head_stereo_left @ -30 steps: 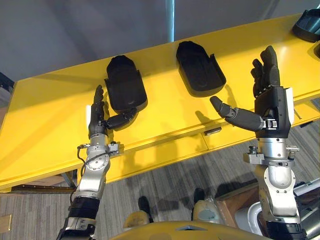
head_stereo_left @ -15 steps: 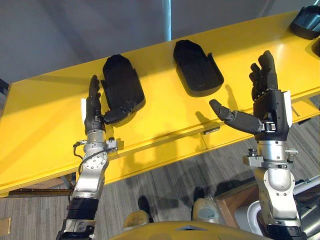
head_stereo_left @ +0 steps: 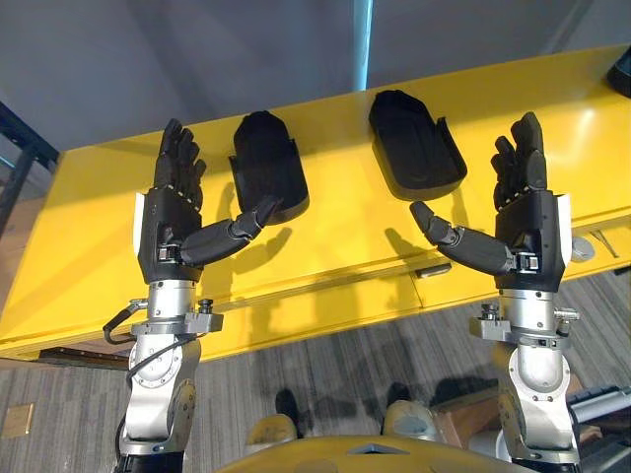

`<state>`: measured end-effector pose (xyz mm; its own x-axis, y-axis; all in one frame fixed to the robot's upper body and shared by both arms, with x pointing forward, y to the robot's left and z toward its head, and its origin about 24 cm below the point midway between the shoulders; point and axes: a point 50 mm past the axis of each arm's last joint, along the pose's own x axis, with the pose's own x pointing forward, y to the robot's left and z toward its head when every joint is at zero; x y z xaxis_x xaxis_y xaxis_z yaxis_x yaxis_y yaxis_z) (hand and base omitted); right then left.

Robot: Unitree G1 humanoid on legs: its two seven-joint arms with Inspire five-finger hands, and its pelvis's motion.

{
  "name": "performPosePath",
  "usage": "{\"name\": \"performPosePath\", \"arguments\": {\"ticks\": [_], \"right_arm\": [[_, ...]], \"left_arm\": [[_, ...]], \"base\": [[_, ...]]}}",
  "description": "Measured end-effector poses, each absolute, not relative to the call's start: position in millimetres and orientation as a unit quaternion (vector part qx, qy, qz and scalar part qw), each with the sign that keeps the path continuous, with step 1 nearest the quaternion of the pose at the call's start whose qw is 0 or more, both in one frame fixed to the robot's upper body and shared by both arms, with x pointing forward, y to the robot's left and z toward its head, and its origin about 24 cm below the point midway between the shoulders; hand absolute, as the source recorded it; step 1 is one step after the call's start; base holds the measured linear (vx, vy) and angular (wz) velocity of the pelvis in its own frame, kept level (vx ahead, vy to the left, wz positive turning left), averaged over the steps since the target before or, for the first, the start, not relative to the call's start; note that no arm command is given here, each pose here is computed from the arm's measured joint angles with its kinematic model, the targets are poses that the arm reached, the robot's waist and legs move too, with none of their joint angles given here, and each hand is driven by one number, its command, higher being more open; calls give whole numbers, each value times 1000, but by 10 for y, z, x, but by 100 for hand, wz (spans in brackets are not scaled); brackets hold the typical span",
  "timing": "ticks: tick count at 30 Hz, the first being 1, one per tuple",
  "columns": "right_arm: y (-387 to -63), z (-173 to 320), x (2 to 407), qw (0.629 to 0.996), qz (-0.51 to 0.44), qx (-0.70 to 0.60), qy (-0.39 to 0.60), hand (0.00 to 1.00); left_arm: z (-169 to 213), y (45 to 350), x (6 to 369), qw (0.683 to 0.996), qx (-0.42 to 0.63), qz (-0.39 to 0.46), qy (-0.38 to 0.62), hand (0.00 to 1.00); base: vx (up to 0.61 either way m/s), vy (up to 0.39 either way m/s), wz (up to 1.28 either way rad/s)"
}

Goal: Walk over and take three plastic housings, then place them on the shelf

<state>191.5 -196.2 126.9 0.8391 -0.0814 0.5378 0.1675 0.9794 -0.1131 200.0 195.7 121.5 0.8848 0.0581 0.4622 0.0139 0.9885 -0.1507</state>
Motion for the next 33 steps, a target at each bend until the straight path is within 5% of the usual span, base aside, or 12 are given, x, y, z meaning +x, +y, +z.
{"name": "performPosePath", "arguments": {"ticks": [18,28,33], "right_arm": [[-1942,883,2025,979,-131,-23,-153,100],[-2399,520,1396,954,-295,-39,-48,100],[-2440,599,1299,949,-303,-52,-66,100]], "left_arm": [[1150,1719,1878,952,-184,-62,-237,100],[1249,1503,1981,942,-214,-97,-240,100],[1323,1426,2040,936,-226,-99,-250,100]], "base": [[2,0,2],[1,19,-54],[8,-23,-26]]}}
